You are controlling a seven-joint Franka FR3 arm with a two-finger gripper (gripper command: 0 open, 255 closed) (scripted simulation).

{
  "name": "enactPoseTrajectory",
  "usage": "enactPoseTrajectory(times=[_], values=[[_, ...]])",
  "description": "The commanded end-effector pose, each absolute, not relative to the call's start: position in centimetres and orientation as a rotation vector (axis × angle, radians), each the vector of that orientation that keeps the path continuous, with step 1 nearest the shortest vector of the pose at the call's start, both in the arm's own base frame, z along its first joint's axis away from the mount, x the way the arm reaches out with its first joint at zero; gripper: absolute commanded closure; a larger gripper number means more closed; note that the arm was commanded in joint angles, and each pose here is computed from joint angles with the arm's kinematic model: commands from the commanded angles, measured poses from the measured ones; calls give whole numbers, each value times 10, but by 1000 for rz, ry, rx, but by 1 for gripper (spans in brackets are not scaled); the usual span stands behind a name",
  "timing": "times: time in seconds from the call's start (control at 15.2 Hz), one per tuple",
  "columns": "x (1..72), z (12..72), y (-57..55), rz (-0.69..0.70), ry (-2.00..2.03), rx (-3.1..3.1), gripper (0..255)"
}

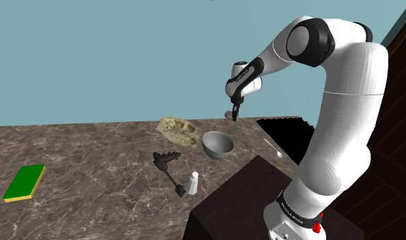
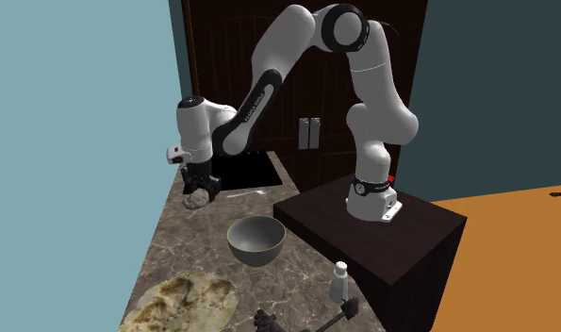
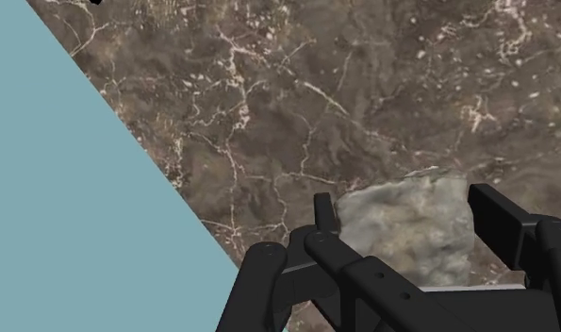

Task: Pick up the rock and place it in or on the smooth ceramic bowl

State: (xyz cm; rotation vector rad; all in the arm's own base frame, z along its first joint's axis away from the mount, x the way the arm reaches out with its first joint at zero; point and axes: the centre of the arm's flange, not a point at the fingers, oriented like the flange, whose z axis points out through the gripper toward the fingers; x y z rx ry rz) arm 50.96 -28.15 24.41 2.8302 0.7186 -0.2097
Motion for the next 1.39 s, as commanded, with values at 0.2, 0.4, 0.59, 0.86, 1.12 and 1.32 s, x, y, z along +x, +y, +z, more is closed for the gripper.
enactPoseTrajectory(times=[0.2, 0.4, 0.59, 0.86, 1.12, 1.32], values=[[509, 270, -281, -210, 719, 2830, 255], [509, 285, -281, -210, 719, 2830, 255], [499, 286, -257, -210, 719, 2830, 255], [478, 286, -209, -210, 719, 2830, 255], [457, 286, -160, -210, 719, 2830, 255], [441, 286, -124, -210, 719, 2830, 255]])
